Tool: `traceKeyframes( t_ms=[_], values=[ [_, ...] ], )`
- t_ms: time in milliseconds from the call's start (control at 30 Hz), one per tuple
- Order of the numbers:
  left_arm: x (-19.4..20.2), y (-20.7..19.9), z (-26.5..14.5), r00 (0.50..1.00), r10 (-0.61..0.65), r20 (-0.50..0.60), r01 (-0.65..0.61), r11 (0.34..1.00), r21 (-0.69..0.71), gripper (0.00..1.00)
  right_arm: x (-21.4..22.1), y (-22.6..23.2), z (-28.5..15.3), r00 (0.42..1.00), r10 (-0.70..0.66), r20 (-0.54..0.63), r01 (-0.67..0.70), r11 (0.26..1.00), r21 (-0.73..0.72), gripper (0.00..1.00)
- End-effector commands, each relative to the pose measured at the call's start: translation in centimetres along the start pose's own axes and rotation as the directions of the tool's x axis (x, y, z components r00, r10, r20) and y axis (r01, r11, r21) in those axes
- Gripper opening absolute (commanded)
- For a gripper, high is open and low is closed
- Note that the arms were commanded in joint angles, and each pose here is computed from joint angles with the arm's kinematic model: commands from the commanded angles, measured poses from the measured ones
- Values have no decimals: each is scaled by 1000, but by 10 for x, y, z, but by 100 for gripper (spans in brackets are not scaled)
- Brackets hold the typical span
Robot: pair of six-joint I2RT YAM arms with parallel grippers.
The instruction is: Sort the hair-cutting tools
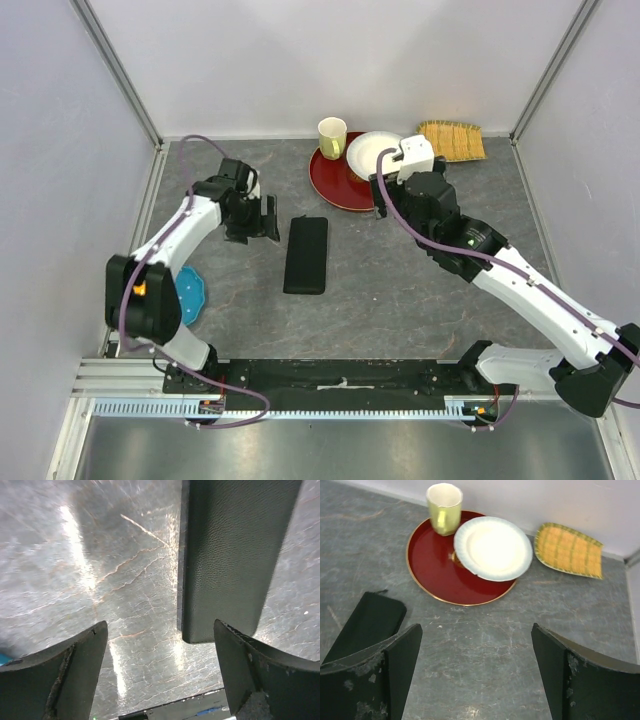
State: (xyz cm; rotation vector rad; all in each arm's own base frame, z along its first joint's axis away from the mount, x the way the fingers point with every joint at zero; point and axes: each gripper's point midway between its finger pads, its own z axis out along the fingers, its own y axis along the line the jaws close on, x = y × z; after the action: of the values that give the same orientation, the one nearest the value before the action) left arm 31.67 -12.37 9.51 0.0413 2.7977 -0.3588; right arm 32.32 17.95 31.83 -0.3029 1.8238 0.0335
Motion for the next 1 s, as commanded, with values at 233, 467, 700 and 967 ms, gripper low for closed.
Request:
traceKeyframes(
  t_ms=[233,467,700,967],
  values=[
    [-60,-30,-180,808,33,588,-77,996,50,99,-61,-94,-60,921,282,269,-368,856,363,98],
    [-61,-57,-276,638,62,767,-210,973,96,100,-92,-118,-91,859,347,377,-480,801,357,98],
    [-59,-62,-313,581,69,811,-238,967,88,100,-102,-124,-101,838,363,408,-509,790,341,98],
    [-58,-57,-312,584,78,808,-222,973,67,100,-101,-118,-99,851,351,390,-481,818,315,98]
  ],
)
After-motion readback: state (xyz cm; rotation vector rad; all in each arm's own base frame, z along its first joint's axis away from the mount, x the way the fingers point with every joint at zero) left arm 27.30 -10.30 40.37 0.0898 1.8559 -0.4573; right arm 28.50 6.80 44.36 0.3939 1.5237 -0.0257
